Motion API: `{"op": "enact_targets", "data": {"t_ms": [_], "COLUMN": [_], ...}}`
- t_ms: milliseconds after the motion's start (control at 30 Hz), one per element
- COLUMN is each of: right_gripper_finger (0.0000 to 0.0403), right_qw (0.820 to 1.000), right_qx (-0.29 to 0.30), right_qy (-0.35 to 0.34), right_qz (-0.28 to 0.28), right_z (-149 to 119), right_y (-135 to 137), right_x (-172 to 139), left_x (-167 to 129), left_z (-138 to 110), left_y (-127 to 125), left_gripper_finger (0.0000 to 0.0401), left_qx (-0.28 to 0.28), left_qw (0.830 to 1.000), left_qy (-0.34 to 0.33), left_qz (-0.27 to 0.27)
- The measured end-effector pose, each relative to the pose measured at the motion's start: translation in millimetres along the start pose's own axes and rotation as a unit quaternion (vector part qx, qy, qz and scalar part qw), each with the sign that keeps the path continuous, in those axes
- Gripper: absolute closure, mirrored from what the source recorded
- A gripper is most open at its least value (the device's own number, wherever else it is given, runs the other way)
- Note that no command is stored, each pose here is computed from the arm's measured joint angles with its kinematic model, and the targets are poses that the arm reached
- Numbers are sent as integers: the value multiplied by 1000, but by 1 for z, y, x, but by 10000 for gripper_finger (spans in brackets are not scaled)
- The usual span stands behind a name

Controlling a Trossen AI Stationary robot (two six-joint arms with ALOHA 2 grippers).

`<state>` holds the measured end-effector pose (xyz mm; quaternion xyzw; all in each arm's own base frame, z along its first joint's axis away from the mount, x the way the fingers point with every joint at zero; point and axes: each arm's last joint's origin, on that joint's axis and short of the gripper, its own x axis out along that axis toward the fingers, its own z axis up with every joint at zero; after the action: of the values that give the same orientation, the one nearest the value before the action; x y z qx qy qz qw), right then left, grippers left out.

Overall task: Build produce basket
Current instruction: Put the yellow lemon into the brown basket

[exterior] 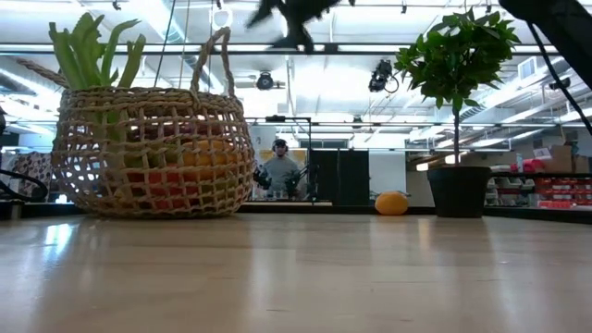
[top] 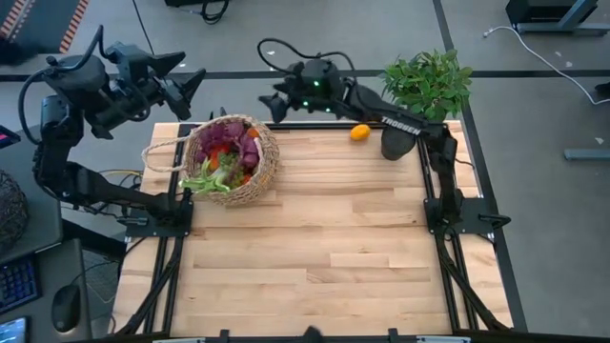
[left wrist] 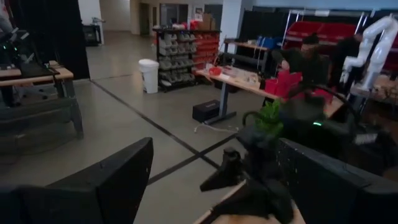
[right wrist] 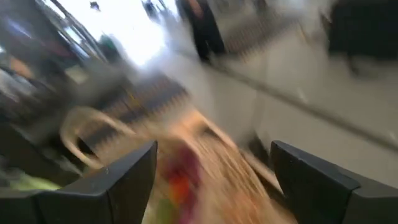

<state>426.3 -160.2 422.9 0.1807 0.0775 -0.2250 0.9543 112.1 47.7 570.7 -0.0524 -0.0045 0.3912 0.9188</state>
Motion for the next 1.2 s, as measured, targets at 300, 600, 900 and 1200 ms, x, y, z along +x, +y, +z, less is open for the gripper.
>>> {"op": "enact_targets", "data": {"t_ms": [300,600,900,1200], "right_gripper_finger": [90,89,85,40], "right_qw": [969,931,876,825], "right_qx": [43,12,14,19], "right_qy": [186,283,401,471], "right_qz": [-157,-229,-269,-311], "right_z": [-25,-47,-98,-145], "right_y": [-58,-93,-130,-160], "right_x": [-12,-15,-13,-16], "left_x": [5,21,25,24], "left_z": [-4,-11,-13,-13], "left_y": [-2,-12,-16,-15], "left_gripper_finger": [56,55,55,55], "left_qx": [-38,-85,-93,-94], "left_qw": [999,995,994,994], "left_qy": [16,47,57,57], "left_qz": [2,-7,-22,-22]}}
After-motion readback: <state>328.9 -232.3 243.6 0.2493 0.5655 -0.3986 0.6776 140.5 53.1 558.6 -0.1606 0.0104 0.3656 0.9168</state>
